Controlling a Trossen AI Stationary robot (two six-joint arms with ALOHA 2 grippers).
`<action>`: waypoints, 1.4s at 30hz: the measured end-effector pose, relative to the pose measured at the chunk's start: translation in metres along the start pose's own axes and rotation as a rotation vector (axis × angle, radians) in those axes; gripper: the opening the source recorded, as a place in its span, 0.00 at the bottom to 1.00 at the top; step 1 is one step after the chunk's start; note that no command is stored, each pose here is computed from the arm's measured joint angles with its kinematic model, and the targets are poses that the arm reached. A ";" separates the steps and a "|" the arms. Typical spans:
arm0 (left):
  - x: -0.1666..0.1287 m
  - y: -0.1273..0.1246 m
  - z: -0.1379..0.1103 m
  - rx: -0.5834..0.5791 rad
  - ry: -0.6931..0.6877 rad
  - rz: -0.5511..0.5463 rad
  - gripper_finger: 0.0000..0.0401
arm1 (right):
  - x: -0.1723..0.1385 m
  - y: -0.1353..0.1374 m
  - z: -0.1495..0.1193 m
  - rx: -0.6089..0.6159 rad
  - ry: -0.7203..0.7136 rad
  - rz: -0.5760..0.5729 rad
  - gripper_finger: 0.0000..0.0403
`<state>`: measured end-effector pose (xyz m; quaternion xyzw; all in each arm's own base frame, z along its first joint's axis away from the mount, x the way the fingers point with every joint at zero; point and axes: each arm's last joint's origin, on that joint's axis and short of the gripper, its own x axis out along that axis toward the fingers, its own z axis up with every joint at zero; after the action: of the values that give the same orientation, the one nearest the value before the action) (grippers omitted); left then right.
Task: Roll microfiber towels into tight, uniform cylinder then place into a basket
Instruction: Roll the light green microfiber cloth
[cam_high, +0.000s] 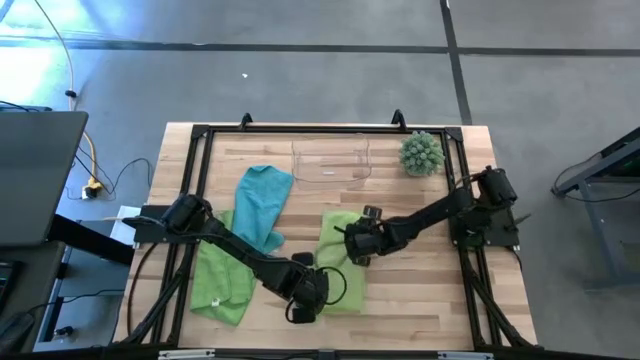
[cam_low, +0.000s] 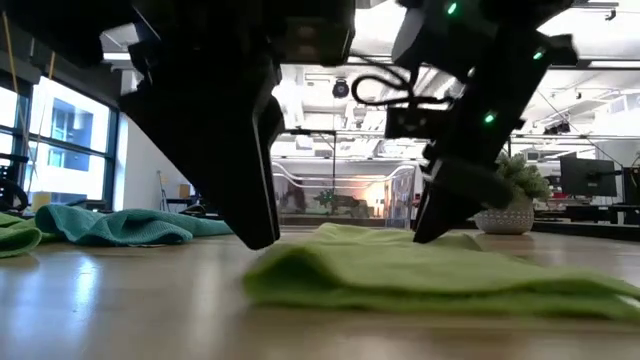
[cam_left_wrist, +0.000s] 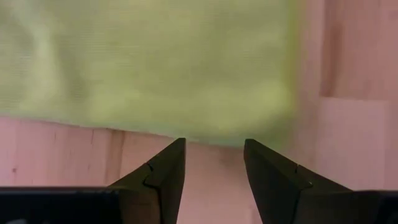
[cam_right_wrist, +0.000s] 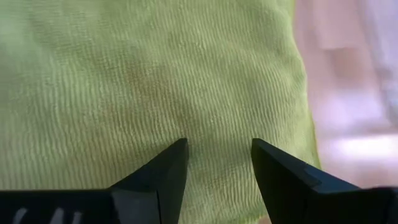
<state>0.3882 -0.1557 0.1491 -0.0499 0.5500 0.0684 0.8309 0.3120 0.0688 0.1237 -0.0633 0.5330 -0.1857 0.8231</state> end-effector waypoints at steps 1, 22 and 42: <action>-0.001 -0.001 0.001 -0.001 -0.008 -0.001 0.38 | 0.002 -0.004 0.000 -0.004 0.006 -0.022 0.43; -0.007 -0.007 -0.002 0.676 -0.022 -0.010 0.38 | -0.102 0.004 -0.005 0.031 -0.184 0.243 0.43; 0.018 -0.009 -0.006 1.221 0.004 0.206 0.38 | -0.139 0.072 -0.052 0.124 -0.234 0.368 0.43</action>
<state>0.3910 -0.1648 0.1303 0.4876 0.4933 -0.1788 0.6977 0.2319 0.1921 0.1981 0.0645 0.4240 -0.0560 0.9016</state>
